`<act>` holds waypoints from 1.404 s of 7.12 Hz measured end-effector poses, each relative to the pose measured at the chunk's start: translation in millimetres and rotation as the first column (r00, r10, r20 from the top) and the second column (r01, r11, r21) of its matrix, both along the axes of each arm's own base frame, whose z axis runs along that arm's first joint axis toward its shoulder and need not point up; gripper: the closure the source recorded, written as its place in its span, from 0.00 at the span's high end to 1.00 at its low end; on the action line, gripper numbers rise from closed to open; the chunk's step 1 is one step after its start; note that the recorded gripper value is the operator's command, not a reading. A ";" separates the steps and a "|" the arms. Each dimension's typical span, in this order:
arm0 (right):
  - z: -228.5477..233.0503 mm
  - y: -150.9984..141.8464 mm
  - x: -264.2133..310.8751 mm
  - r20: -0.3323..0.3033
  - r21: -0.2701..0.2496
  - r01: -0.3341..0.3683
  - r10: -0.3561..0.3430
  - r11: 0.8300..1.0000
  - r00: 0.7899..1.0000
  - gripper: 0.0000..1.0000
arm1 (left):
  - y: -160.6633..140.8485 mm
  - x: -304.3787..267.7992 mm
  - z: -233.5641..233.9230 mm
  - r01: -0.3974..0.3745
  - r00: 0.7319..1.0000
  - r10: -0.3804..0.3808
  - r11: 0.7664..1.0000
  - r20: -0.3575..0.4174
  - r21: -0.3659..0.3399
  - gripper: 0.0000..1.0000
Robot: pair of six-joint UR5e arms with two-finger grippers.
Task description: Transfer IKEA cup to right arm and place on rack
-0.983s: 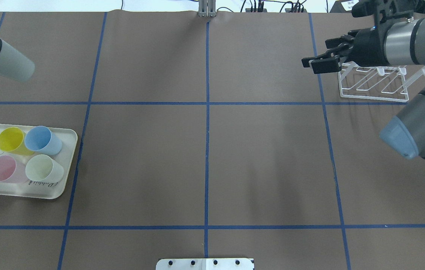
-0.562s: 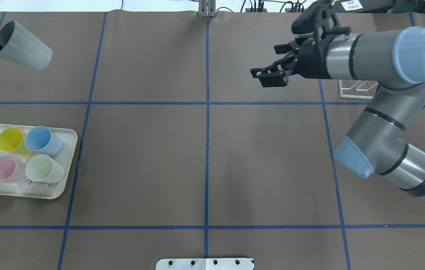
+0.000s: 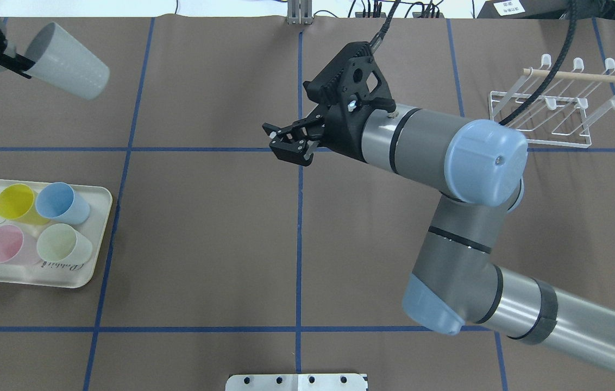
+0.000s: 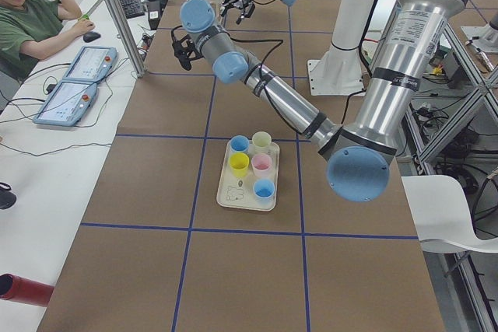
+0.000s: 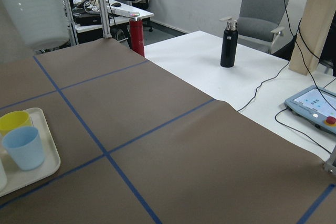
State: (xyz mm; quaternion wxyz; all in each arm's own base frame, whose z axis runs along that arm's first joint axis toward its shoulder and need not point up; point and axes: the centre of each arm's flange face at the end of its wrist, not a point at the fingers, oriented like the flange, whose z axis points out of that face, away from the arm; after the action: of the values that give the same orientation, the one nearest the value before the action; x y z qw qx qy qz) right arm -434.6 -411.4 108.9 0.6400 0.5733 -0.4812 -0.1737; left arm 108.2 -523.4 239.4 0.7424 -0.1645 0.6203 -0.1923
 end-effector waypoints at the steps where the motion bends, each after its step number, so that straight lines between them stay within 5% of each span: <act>1: -12.2 11.4 -8.8 0.010 0.033 -0.012 0.011 0.999 1.000 0.99 | -1.1 22.0 -25.1 -0.020 1.000 0.019 0.998 -0.012 -0.065 0.00; 5: -17.3 36.4 -28.8 0.052 0.147 -0.056 0.049 0.987 0.997 0.99 | -8.4 52.7 -80.7 -0.060 0.998 0.053 0.979 -0.042 -0.194 0.00; 10: -32.4 45.2 -32.3 0.062 0.178 -0.116 0.107 0.977 0.992 0.99 | 11.4 103.3 -116.7 -0.168 0.985 0.159 0.973 -0.066 -0.157 0.00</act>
State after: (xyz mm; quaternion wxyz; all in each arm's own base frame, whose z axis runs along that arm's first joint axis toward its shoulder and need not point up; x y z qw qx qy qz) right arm -466.9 -366.3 76.5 0.5811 0.6596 -0.4470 -0.1655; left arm 211.5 -512.0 122.6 0.7233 -0.2796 0.6064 -0.1758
